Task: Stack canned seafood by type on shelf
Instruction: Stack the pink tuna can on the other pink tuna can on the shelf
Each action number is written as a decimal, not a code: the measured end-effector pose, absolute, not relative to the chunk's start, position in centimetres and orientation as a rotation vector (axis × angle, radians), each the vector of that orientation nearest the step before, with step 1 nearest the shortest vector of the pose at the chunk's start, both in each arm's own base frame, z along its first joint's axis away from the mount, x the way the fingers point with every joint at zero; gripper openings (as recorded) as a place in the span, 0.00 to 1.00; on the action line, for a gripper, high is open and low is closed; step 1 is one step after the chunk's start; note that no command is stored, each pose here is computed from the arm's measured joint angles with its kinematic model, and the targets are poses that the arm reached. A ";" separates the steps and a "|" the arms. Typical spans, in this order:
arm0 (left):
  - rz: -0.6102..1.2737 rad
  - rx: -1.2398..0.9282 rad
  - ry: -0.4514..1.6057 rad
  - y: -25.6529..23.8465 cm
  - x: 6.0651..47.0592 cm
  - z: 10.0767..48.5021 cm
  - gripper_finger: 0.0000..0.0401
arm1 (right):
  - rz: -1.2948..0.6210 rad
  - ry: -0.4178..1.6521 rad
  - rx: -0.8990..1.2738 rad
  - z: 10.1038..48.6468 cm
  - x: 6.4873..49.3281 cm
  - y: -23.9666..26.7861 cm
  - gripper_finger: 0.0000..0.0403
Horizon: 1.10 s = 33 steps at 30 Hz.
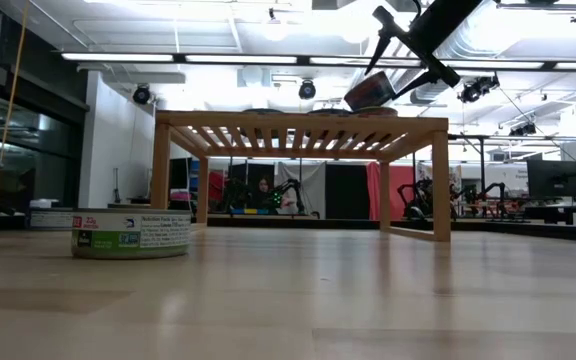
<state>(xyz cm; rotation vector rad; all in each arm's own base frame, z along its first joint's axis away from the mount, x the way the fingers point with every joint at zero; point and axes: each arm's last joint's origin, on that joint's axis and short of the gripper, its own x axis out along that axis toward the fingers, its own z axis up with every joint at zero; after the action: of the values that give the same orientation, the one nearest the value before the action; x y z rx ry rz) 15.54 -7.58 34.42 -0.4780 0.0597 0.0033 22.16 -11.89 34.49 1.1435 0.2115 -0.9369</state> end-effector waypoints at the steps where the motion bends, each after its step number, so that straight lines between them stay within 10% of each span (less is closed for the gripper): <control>1: 0.003 -0.473 0.060 -7.6 15.5 34.4 0.00 | -0.936 0.207 1.159 34.5 22.2 -11.9 0.76; 33: 0.004 -0.490 0.059 -7.6 15.5 34.4 0.00 | -0.939 0.313 1.216 33.9 21.5 -11.4 0.76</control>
<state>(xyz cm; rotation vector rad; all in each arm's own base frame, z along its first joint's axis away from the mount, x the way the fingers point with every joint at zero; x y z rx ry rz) 15.54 -7.58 34.42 -0.4898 0.0594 0.0036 21.52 -11.35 33.90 1.2161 0.3130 -0.9389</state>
